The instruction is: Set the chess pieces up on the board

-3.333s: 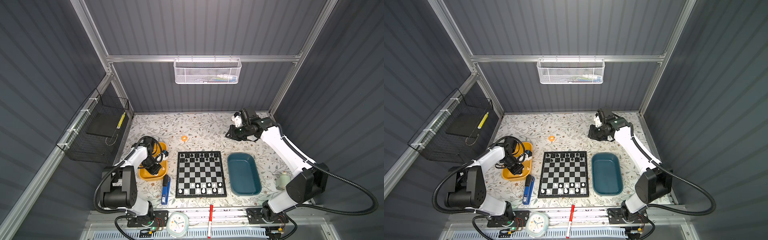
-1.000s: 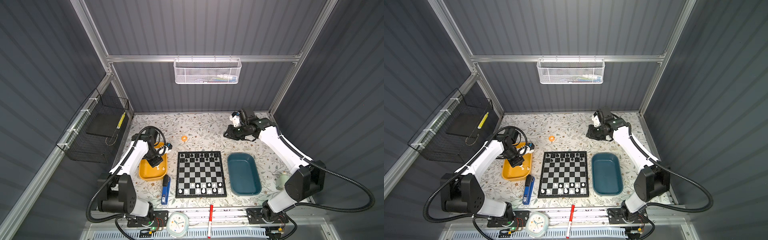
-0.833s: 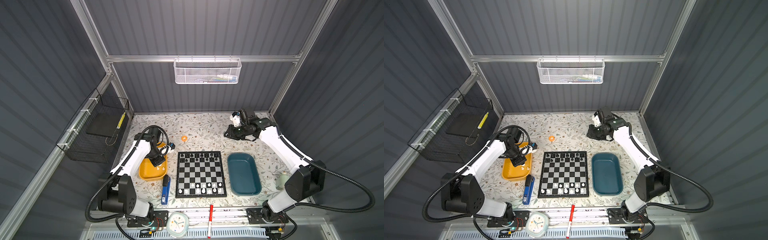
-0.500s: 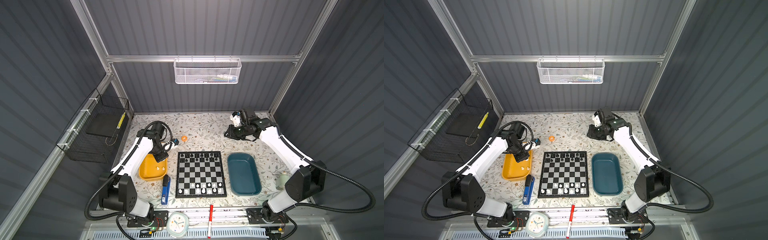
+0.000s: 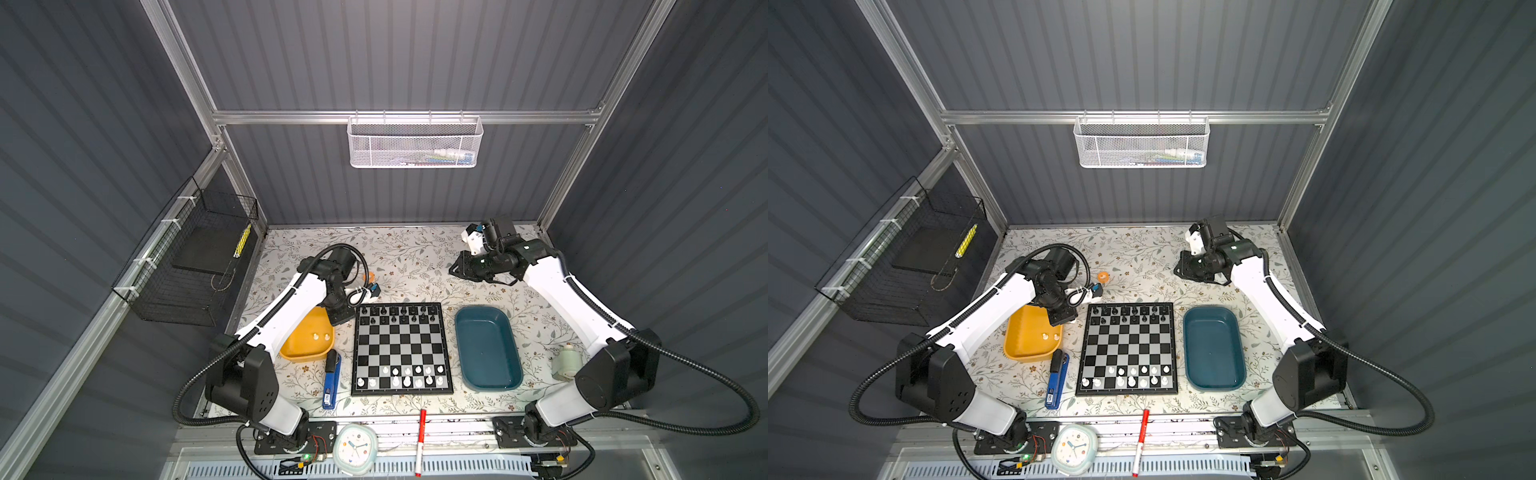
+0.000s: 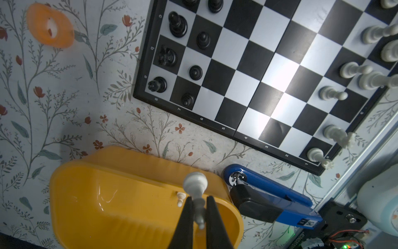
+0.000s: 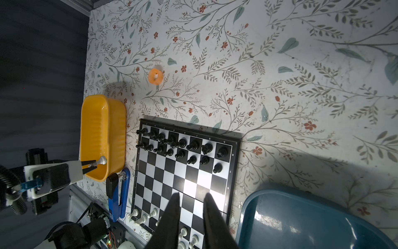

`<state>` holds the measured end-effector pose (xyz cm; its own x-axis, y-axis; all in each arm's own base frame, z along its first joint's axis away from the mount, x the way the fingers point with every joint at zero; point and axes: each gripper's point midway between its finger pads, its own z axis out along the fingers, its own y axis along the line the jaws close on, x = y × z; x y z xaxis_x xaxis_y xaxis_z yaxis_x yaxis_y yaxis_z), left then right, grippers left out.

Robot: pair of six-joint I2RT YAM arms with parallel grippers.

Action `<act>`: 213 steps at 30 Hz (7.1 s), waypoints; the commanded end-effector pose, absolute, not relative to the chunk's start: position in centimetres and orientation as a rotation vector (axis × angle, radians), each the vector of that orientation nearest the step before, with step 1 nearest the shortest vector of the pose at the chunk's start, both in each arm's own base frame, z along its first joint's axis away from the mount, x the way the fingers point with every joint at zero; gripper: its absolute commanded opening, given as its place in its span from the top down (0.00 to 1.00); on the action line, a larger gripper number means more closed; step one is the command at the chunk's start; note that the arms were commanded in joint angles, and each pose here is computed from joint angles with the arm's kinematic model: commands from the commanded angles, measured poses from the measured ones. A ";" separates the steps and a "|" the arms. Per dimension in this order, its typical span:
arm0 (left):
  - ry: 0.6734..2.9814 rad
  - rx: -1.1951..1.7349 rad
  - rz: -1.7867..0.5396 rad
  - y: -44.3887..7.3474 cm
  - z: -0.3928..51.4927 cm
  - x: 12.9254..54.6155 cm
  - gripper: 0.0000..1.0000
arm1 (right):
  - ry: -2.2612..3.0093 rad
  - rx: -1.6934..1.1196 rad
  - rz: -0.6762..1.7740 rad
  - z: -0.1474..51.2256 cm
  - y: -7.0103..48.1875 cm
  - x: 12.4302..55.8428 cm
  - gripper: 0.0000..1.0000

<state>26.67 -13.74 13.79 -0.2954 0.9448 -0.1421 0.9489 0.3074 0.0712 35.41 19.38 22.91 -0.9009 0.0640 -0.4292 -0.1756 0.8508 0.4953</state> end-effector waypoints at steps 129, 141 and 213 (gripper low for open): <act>2.192 2.222 -0.122 -23.8 6.4 10.5 0.91 | 2.695 -0.160 0.949 22.8 15.0 17.8 0.74; 2.204 2.215 -0.131 -23.8 6.3 10.5 0.91 | 2.691 -0.142 0.954 22.6 15.1 18.1 0.74; 2.178 2.193 -0.055 -24.0 6.3 11.6 0.72 | 2.676 -0.111 0.921 22.2 14.7 18.3 0.72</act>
